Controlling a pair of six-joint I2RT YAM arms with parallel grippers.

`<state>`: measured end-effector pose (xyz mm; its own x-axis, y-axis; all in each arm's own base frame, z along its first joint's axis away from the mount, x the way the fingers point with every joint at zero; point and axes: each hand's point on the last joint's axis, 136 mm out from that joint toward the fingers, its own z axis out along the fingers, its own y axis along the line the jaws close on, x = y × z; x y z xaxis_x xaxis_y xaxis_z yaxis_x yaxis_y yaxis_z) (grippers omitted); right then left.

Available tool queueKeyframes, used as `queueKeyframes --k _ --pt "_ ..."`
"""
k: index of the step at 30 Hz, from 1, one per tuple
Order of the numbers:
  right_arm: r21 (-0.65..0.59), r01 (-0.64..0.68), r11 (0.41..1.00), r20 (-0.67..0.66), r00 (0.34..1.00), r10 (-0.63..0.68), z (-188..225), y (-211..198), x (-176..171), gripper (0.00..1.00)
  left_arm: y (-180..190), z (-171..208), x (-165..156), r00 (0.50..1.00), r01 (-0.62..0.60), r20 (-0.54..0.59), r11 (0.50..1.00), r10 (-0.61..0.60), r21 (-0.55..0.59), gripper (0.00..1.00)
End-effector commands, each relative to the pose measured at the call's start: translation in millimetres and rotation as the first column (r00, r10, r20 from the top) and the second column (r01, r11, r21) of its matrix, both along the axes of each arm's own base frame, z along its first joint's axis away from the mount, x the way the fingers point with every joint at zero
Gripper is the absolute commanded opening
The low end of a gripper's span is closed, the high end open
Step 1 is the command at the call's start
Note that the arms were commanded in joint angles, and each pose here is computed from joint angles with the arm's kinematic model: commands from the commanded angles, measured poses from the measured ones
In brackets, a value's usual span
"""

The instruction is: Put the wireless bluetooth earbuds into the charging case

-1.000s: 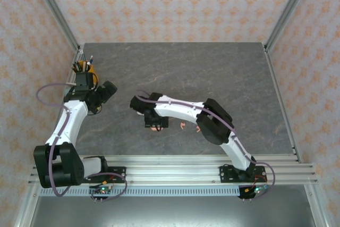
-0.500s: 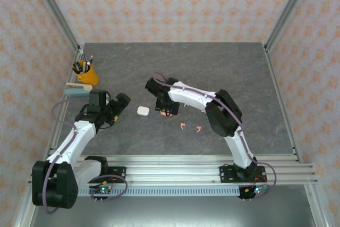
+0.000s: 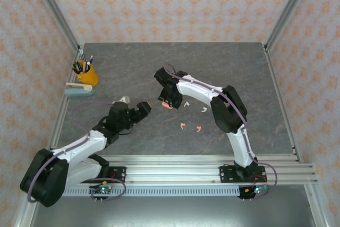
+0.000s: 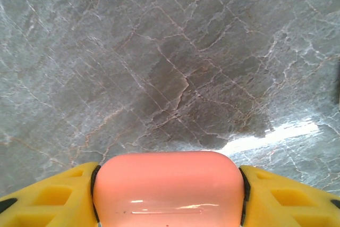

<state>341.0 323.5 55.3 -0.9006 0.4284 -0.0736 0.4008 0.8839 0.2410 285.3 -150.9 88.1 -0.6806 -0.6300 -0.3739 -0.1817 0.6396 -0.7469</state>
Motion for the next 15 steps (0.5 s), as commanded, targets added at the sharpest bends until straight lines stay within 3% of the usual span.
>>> queueKeyframes --k 1,15 --pt "0.081 0.049 0.996 0.015 0.999 -0.05 20.2 2.5 4.2 0.58 -15.5 20.8 19.9 0.986 0.014 0.167 1.0 -0.017 0.017 0.93" --pt "0.171 0.103 0.98 -0.032 0.995 -0.099 18.6 8.5 5.0 0.58 -73.4 12.5 53.9 0.962 0.099 0.251 0.995 -0.104 0.035 0.7"
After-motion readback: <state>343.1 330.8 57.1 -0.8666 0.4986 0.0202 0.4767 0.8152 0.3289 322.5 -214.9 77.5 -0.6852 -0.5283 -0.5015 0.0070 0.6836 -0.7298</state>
